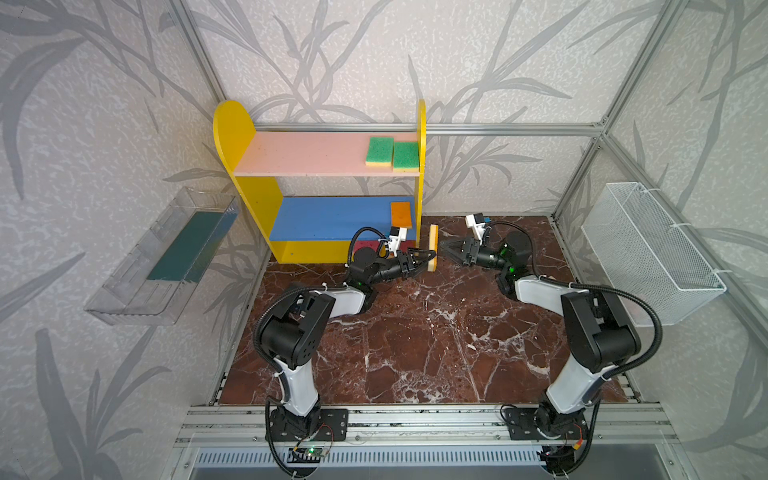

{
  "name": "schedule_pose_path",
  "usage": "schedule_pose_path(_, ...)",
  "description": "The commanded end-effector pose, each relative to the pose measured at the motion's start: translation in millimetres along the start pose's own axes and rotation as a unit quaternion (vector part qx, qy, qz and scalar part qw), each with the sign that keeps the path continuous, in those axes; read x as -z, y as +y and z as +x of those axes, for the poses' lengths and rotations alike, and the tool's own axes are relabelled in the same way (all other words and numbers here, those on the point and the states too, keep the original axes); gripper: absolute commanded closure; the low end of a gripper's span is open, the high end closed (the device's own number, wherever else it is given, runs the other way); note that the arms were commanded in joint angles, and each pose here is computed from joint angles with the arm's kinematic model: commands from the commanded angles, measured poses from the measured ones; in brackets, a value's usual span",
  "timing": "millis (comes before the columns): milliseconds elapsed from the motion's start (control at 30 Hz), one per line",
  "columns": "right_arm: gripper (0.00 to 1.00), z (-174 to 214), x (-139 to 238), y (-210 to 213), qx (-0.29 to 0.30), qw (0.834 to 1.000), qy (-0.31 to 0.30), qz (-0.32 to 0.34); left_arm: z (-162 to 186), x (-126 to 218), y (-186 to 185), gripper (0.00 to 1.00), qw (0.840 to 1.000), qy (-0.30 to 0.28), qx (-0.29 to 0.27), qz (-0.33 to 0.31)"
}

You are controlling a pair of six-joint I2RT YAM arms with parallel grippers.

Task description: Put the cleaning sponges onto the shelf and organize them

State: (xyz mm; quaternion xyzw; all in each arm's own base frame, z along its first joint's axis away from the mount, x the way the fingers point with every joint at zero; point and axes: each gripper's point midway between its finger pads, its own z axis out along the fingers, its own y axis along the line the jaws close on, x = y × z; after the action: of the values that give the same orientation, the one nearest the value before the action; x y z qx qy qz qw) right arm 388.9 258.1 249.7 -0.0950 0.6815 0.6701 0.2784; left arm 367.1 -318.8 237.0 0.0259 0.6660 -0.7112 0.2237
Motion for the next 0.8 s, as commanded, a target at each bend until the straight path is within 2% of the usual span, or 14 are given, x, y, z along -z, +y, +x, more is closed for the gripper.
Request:
schedule_pose_path(0, 0.01, -7.2, -8.6, 19.9, 0.026, 0.999, 0.007, -0.035, -1.2, -3.5, -14.1, 0.36, 0.999, 0.016, -0.01, 0.028)
schedule_pose_path(267, 0.0, -7.3, -23.8, 16.4, 0.016, 0.999, 0.023, -0.039, -2.3, -7.3, -12.4, 0.36, 0.999, 0.02, -0.007, 0.029)
schedule_pose_path(500, 0.09, -10.8, -27.1, 7.4, 0.004, 0.999, 0.018, -0.034, 2.5, -9.5, -11.9, 0.37, 0.999, 0.026, -0.007, 0.029)
schedule_pose_path(567, 0.09, -9.6, -27.4, 1.1, -0.002, 0.999, 0.019, -0.029, 3.7, -7.8, -13.6, 0.37, 0.999, 0.027, -0.01, 0.029)
schedule_pose_path(667, 0.01, -7.0, -27.3, -0.9, -0.002, 0.999, 0.02, -0.03, 4.2, -7.2, -16.4, 0.37, 0.999, 0.028, -0.014, 0.028)
schedule_pose_path(767, 0.01, -5.2, -27.6, 2.4, 0.002, 0.999, 0.023, -0.033, 3.4, -7.7, -16.7, 0.37, 0.999, 0.028, -0.016, 0.026)
